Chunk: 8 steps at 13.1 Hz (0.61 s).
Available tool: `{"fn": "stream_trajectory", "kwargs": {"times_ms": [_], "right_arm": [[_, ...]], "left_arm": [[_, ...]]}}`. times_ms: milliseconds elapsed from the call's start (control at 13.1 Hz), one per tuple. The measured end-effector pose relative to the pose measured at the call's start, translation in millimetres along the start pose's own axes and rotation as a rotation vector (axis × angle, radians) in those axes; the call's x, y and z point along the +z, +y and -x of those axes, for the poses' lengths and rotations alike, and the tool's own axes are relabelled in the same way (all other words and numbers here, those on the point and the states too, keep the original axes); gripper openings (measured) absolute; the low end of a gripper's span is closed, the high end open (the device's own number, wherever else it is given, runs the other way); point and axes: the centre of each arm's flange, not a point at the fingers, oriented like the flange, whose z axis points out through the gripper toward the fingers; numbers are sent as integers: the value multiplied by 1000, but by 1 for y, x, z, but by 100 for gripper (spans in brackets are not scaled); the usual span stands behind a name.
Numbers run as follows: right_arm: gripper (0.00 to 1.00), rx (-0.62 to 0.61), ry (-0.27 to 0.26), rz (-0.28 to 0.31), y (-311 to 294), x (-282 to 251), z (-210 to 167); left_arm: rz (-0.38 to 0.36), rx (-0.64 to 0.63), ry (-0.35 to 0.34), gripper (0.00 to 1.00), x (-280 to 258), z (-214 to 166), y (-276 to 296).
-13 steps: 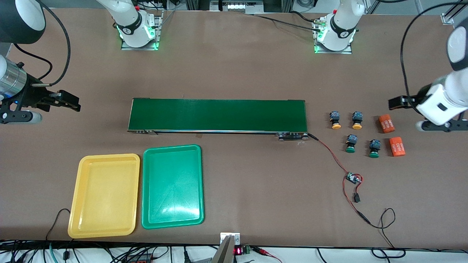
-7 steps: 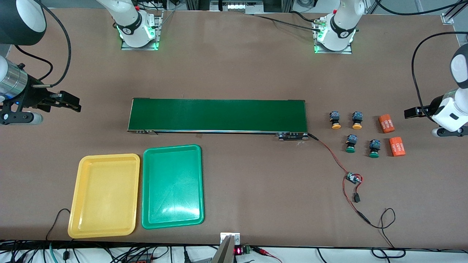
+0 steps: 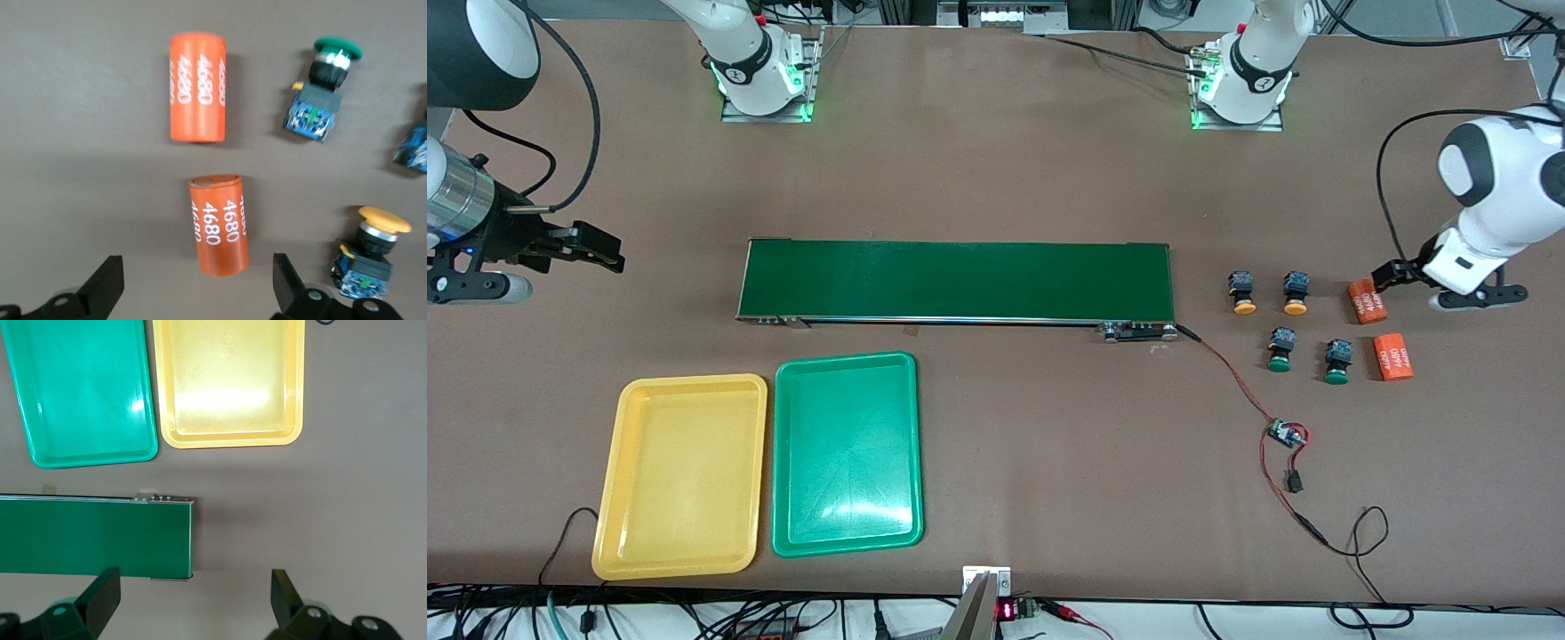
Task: Sort buttons by color to trays
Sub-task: 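Reach the left gripper down to an orange battery, then grasp and lift the orange battery with the left gripper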
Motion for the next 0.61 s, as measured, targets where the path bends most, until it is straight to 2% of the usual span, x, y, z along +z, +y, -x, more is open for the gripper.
{"fn": "stream_trajectory", "kwargs": {"times_ms": [228, 457, 609], "right_arm": [[100, 0, -1, 0, 0, 1, 0], [100, 0, -1, 0, 0, 1, 0], [100, 0, -1, 0, 0, 1, 0]], "left_arm": [[13, -7, -1, 96, 38, 11, 0], [16, -7, 54, 96, 68, 9, 2], [21, -7, 60, 91, 83, 10, 5]]}}
